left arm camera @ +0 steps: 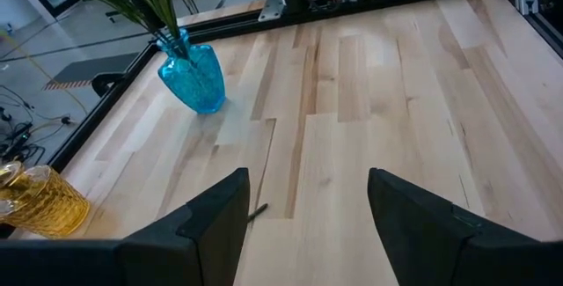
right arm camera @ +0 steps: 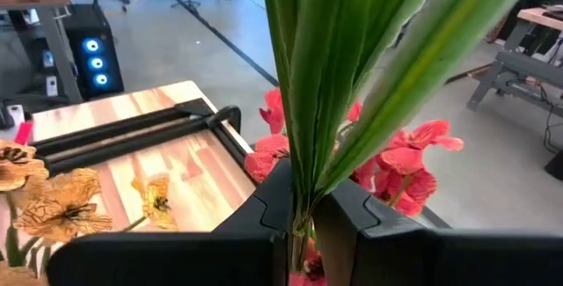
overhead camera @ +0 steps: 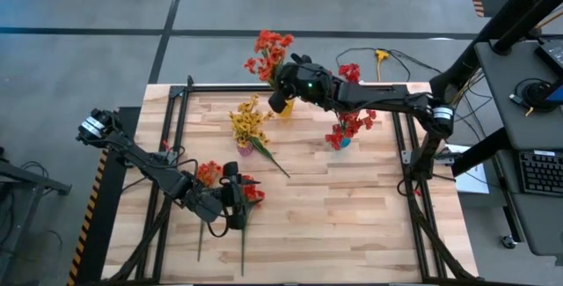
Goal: Sort flowers into vase by color
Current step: Put the right orange flower into the yellow vase
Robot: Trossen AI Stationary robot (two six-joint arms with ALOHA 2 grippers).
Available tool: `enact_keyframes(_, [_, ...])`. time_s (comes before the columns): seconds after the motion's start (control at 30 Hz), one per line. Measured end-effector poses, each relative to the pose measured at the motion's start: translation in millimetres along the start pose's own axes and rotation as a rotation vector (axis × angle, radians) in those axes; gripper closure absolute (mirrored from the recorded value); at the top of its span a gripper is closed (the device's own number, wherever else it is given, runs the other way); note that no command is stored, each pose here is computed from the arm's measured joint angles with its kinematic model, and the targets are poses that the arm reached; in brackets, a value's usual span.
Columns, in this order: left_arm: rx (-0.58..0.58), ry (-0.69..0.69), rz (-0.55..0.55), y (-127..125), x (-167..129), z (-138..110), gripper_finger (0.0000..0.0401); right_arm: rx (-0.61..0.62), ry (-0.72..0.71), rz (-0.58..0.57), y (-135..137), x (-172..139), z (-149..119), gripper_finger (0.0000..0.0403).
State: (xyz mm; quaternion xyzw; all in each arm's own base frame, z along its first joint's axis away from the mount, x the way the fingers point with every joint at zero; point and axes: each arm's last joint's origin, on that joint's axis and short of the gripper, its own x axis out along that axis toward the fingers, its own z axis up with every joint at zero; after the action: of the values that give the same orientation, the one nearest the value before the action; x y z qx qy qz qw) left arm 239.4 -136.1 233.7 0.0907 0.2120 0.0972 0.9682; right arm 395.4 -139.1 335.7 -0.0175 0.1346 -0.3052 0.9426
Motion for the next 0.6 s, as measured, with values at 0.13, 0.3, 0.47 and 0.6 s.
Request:
enact_keyframes(0.13, [0.0,0.0,0.0,0.0,0.0,0.0,0.0187,0.001,0.011,-0.011,-3.4,4.5,-3.6,0.0378])
enact_keyframes(0.3, [0.002,0.002,0.0,0.0,0.0,-0.2,0.0187,-0.008,0.043,-0.017,-4.9,8.4,-9.7,0.0378])
enact_keyframes(0.47, [0.002,0.002,0.0,0.0,0.0,-0.2,0.0187,-0.024,0.051,-0.016,-4.5,8.7,-12.6,0.0378])
enact_keyframes(0.6, [0.001,0.002,0.001,0.2,0.1,-0.2,0.0187,-0.032,0.052,-0.016,-4.5,8.8,-13.0,0.0378])
